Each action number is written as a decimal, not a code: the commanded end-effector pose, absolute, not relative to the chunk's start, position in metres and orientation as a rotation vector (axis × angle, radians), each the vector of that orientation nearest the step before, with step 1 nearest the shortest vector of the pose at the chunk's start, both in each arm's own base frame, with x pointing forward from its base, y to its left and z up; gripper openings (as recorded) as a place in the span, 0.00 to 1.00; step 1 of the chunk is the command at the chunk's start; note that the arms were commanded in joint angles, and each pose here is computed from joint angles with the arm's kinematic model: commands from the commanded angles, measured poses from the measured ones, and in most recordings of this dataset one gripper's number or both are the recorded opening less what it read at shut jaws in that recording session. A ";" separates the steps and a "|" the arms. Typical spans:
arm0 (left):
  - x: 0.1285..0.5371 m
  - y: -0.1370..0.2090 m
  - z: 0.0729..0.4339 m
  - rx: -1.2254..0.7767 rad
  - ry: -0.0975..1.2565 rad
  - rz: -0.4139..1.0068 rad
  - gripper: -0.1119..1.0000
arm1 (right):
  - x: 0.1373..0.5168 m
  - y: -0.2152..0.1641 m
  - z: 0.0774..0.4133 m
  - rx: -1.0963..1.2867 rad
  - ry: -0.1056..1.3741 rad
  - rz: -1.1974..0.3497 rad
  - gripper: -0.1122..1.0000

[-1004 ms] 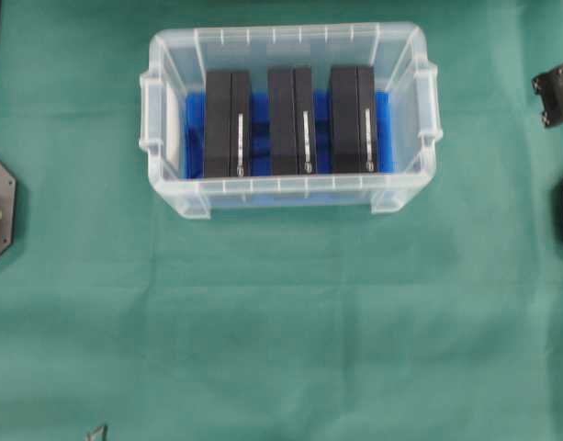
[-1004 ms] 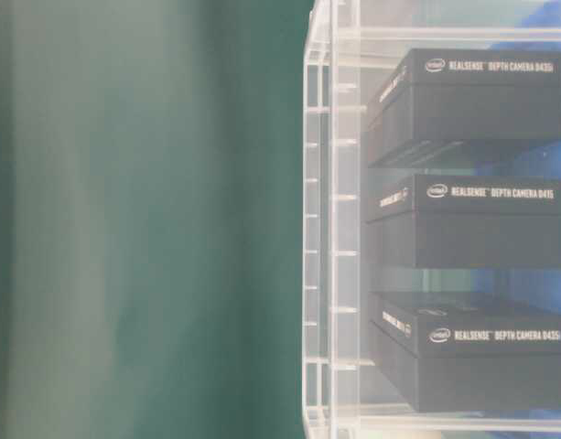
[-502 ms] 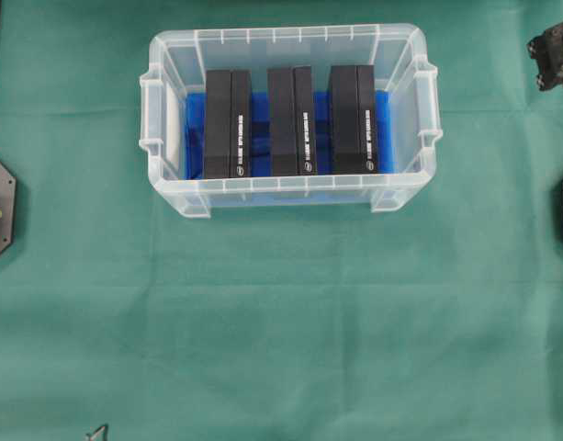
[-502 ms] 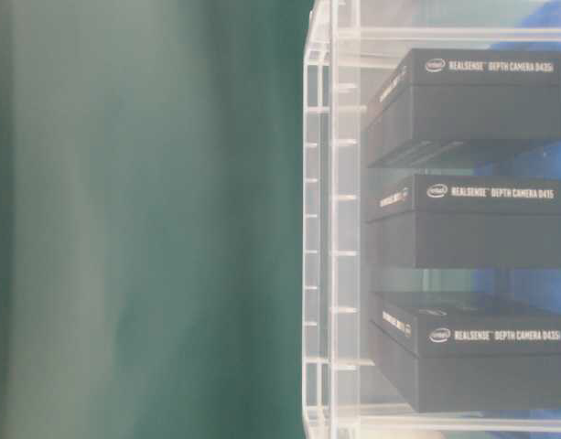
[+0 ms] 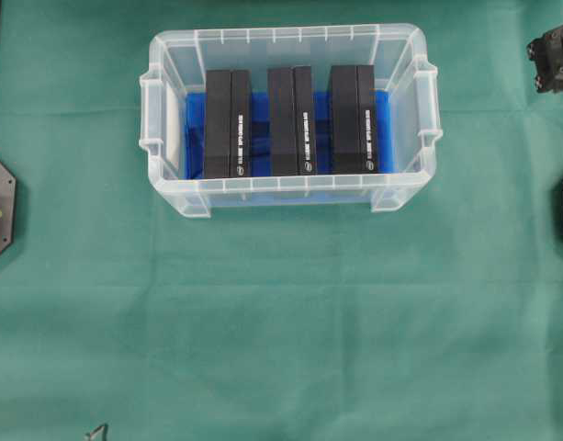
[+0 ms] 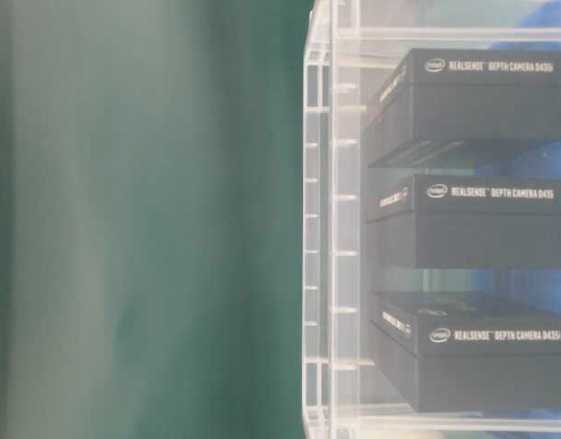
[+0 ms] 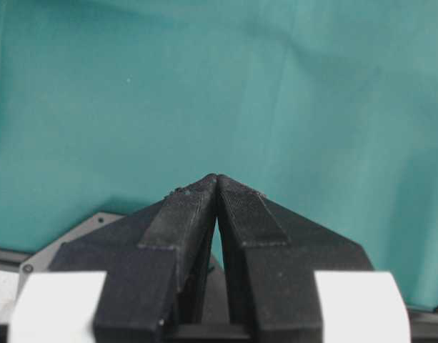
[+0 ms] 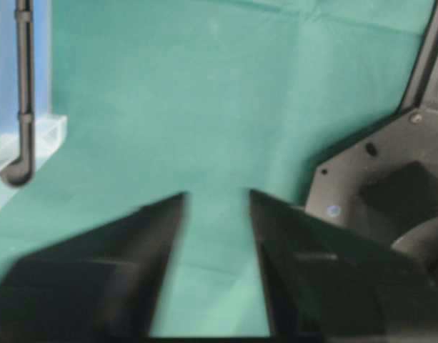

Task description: Take the box out of the case with the right arm.

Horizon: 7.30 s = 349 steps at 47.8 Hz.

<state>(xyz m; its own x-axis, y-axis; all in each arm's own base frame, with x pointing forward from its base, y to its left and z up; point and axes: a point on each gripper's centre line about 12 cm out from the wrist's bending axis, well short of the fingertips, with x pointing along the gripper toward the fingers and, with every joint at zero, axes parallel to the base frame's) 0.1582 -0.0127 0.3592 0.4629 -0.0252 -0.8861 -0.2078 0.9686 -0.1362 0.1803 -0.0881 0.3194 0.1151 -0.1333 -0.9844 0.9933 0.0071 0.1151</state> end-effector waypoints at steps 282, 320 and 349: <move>0.149 -0.003 0.359 -0.264 1.171 0.198 0.12 | 0.461 -0.108 0.247 1.150 0.962 -1.058 0.94; 0.149 -0.003 0.359 -0.265 1.171 0.197 0.13 | 0.471 -0.105 0.201 1.168 1.026 -1.077 0.94; 0.149 -0.003 0.359 -0.265 1.172 0.199 0.13 | 0.469 -0.095 0.201 1.240 1.042 -1.117 0.70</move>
<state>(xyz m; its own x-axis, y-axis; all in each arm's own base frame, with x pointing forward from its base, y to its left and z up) 0.1472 -0.0034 0.3536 0.3622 0.0134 -0.9320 -0.2873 0.9528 -0.0979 0.4685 -0.0984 0.1877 0.1393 -0.0598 -0.9884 0.9901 -0.0063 0.1399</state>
